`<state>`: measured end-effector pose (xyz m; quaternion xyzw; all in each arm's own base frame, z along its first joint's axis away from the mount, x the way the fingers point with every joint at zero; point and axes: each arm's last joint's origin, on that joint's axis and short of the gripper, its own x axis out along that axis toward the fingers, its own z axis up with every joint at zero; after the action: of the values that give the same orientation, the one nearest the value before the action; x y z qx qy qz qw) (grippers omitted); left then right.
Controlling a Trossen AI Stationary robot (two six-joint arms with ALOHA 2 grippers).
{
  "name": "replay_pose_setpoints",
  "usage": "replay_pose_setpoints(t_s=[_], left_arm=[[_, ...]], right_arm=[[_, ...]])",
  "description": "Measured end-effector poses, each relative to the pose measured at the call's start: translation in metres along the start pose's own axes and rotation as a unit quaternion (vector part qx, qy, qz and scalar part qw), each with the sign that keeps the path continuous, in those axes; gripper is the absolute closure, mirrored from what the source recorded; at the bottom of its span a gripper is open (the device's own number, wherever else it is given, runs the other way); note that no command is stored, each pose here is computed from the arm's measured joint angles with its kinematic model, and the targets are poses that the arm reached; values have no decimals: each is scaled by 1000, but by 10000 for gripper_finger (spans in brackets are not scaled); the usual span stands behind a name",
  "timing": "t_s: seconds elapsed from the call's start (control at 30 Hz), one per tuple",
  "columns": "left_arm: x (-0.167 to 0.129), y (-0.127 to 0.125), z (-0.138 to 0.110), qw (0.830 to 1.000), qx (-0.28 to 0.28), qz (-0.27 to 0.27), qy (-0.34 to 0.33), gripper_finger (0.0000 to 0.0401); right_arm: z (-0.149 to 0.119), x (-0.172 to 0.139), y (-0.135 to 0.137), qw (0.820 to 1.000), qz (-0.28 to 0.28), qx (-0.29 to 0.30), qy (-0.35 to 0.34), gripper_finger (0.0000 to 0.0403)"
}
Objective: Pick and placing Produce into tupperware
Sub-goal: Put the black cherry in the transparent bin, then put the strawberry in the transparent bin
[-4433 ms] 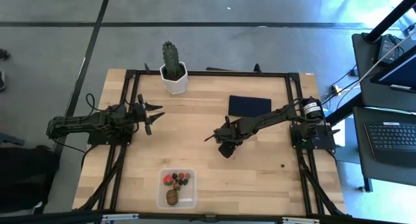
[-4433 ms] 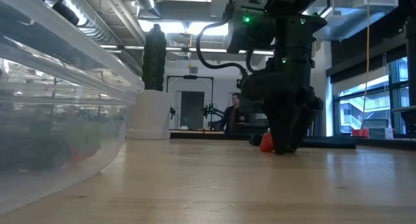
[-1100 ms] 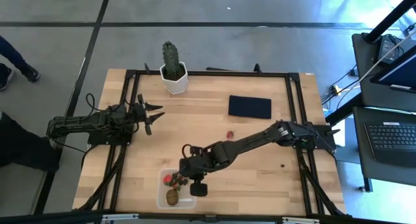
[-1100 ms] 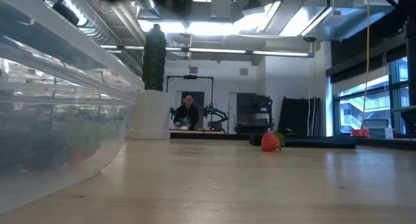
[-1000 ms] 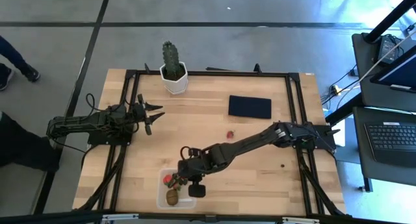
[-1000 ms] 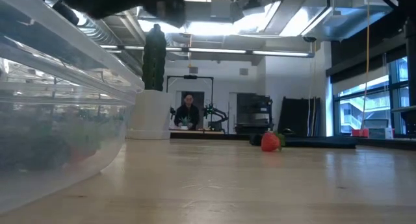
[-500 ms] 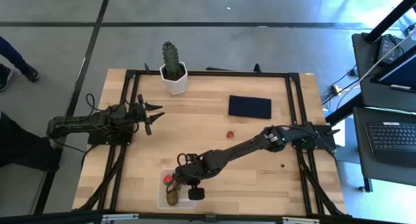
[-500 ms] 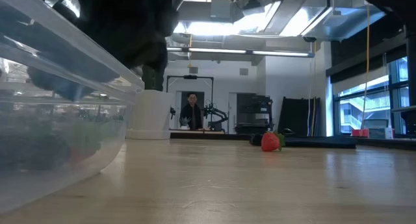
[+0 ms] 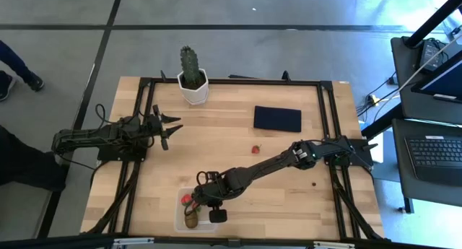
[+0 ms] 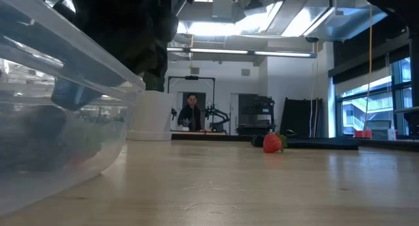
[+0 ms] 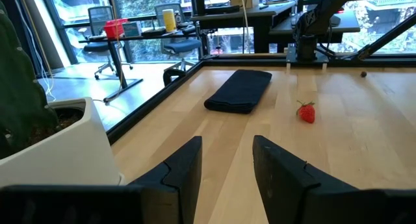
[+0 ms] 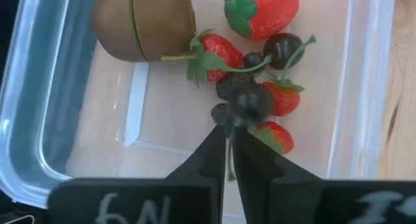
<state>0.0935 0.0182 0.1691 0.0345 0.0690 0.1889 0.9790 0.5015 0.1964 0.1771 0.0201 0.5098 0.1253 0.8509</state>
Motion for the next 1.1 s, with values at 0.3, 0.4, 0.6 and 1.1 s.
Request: replay_pose_setpoints(t_s=[0.3,0.4,0.6,1.1], left_arm=[[0,0,0,1000,0,0,0,271],[0,0,0,1000,0,0,0,271],[0,0,0,1000,0,0,0,271],[0,0,0,1000,1,0,0,271]], right_arm=[[1,0,-2,1000,0,2,-2,295],[3,-4,-4,1000,-2,4,1,239],[8,-17,-10,1000,-4,8,-8,131],[11,-130,-16,996,-77,-47,6,89]])
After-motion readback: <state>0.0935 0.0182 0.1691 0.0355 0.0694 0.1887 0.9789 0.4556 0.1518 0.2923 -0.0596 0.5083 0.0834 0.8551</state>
